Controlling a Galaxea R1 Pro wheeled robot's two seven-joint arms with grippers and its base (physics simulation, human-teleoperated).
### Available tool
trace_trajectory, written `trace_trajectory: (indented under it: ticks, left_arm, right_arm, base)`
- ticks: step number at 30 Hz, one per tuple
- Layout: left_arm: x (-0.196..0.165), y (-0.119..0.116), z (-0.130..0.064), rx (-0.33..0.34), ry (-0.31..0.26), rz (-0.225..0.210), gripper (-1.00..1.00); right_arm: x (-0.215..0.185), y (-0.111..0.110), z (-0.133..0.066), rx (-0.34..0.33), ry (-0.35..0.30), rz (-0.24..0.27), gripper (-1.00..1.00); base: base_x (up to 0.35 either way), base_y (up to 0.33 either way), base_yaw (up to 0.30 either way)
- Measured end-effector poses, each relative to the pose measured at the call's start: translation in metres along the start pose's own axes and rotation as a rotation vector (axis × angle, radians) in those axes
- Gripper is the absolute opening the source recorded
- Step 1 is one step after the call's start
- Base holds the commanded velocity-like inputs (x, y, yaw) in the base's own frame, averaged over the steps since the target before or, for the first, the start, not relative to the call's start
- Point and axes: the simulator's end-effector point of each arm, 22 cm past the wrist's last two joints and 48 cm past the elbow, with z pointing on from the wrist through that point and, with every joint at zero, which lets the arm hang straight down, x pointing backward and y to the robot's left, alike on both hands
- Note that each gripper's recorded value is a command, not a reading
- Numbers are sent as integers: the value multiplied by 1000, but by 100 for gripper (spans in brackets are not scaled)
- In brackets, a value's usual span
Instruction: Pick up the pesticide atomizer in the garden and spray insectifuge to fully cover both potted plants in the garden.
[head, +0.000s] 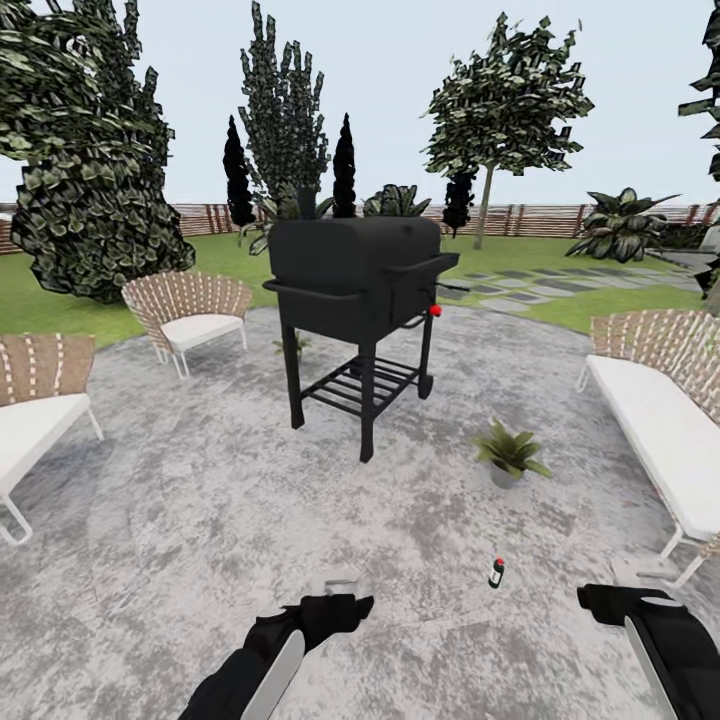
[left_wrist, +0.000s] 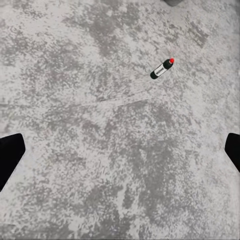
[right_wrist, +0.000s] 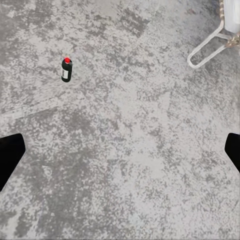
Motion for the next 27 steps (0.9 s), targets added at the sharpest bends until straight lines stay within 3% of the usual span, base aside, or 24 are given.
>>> trace_trajectory:
  ticks: [8,27]
  left_arm:
    - [-1,-1,0,-2,-3,2,100]
    - [-4,5,-4,-18,-8,6,100]
  right_arm:
    - [2,3,0,-5,2,3,100]
    - [0,1,-5,-7,8,13,100]
  base:
    - [318,8,-82]
    - [320,76,-262]
